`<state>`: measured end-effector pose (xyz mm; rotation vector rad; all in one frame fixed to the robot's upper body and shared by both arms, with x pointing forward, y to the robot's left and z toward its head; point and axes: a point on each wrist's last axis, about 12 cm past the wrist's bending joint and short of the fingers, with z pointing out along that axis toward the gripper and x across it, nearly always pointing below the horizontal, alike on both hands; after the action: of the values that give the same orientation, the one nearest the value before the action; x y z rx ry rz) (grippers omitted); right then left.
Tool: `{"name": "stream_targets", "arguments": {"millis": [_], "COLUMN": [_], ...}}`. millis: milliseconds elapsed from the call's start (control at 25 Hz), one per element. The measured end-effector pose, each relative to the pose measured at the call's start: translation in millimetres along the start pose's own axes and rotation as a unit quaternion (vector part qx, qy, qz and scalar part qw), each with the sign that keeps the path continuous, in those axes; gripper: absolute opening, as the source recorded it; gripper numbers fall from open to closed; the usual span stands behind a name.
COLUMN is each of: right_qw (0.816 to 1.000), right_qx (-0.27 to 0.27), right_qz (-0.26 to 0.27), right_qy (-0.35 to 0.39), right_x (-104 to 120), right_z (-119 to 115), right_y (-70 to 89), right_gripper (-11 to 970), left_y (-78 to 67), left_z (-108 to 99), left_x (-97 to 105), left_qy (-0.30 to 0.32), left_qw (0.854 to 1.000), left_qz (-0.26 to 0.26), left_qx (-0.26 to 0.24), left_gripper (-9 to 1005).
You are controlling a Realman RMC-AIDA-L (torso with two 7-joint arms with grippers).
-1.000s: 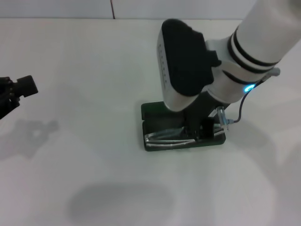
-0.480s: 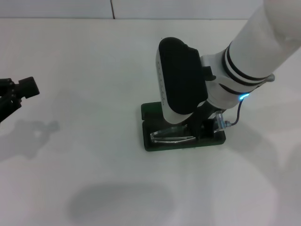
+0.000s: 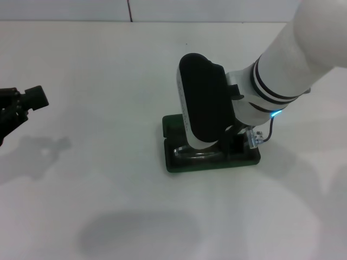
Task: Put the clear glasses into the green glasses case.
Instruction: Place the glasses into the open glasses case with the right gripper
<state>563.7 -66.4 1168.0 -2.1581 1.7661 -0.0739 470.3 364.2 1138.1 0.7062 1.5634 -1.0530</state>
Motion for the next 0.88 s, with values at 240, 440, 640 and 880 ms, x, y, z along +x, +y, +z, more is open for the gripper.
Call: {"name": "stream_targets", "arguments": {"millis": [240, 440, 640, 880], "right_qw": [1.0, 1.0, 1.0, 0.999], "right_qx": [0.011, 0.014, 0.019, 0.026], "right_qz": [-0.008, -0.012, -0.015, -0.021], "right_qy": [-0.002, -0.002, -0.007, -0.002], "right_x": [-0.8, -1.0, -2.7, -2.4], "right_z": [4.0, 6.1, 5.2, 5.5], "right_y": [-0.1, 2.0, 1.5, 0.7], "right_gripper": [79, 78, 78, 79], "left_y": [0.5, 0.7, 1.2, 1.6], "left_z": [0.4, 0.3, 0.6, 1.3], "left_x": [-0.4, -0.6, -0.7, -0.8], "left_qy": [0.0, 0.0, -0.001, -0.002], "left_qw": [1.0, 1.0, 1.0, 1.0], "left_qz": [0.002, 0.002, 0.002, 0.003], "left_qx": [0.0, -0.001, -0.001, -0.001], "left_gripper": [43, 44, 44, 44]}}
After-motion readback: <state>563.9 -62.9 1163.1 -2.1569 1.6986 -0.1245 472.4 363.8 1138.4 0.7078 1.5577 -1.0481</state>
